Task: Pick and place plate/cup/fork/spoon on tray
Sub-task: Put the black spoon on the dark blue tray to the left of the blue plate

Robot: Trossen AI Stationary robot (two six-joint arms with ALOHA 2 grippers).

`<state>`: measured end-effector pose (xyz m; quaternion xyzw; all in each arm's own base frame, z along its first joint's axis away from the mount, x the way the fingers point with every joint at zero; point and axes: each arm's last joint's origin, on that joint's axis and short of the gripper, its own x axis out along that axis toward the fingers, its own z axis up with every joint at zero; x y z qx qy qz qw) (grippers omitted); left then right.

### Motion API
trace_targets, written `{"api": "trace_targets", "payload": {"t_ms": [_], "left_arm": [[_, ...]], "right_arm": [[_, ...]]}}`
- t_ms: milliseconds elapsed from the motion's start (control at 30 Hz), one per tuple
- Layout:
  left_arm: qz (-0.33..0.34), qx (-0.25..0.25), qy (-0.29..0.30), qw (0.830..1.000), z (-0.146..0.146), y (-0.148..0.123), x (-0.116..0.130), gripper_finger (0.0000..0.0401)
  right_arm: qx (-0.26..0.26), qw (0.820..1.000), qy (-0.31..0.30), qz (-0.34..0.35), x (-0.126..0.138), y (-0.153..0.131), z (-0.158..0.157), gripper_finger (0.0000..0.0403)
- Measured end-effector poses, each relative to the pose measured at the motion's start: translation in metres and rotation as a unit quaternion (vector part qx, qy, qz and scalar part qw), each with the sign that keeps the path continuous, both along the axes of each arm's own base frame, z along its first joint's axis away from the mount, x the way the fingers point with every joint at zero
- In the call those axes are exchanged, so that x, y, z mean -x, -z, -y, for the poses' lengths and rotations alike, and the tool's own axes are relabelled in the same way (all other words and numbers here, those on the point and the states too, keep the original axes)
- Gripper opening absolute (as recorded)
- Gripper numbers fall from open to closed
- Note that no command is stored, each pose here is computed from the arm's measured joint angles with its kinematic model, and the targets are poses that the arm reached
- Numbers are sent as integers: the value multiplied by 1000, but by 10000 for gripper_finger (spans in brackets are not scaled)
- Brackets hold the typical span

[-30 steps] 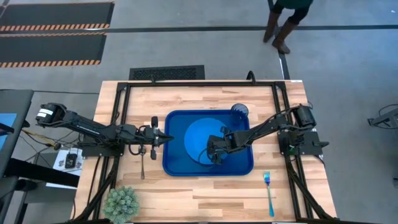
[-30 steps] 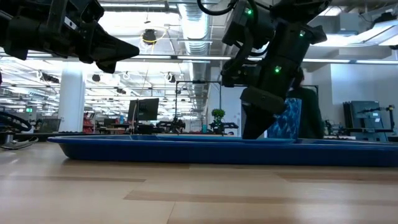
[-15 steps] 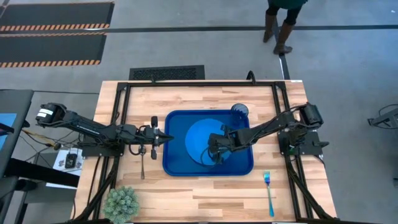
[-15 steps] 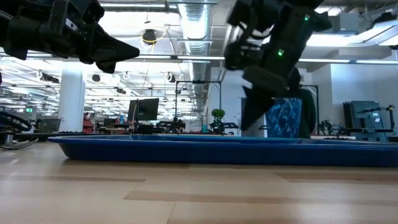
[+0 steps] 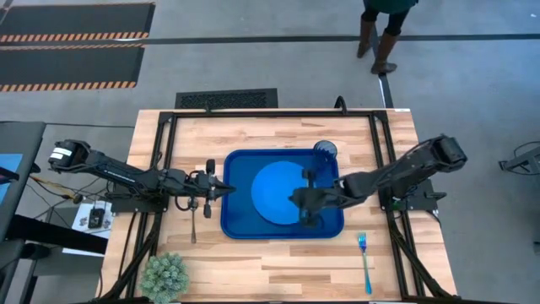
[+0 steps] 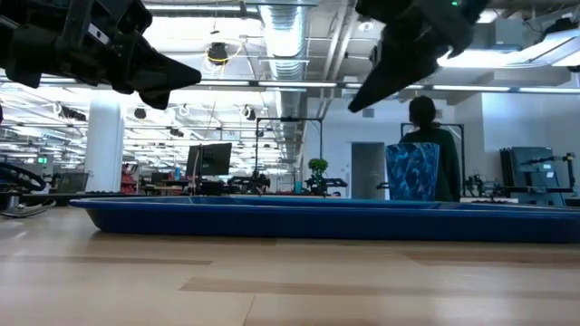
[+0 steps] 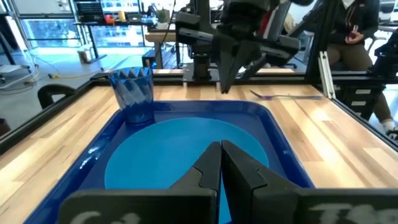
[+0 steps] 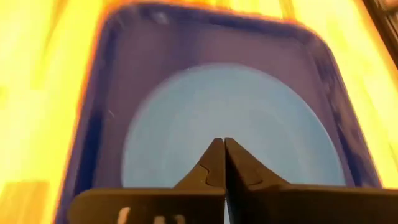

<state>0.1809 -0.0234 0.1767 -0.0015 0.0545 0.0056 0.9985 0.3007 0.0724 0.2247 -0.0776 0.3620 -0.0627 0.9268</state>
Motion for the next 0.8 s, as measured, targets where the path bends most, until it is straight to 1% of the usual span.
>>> {"api": "trace_targets", "payload": {"t_ms": [100, 200, 267, 367, 433, 533, 633, 800], "left_arm": [[-1, 0, 0, 1000, 0, 0, 0, 0], [-2, 0, -2, 1000, 0, 0, 0, 0], [-10, -2, -5, 1000, 1, -1, -2, 0], [-41, -3, -27, 999, 3, -8, -8, 0], [-79, -2, -51, 996, 7, -14, -12, 0], [-136, 22, -85, 987, 15, -24, -15, 0], [-190, 63, -93, 975, 27, -36, -16, 0], [-275, 123, -119, 946, 49, -56, -16, 0]], "right_arm": [[-9, 998, -20, 57, 7, 11, 4, 14], [-12, 993, -32, 117, 13, 22, 13, 13], [-16, 989, -44, 137, 19, 26, 20, 7], [-14, 986, -40, 159, 24, 19, 32, 7], [-13, 984, -38, 175, 27, 10, 41, 11], [3, 980, -46, 195, 33, -3, 51, 11], [18, 976, -57, 207, 37, -12, 58, 6], [22, 976, -55, 211, 43, -19, 68, 7]]}}
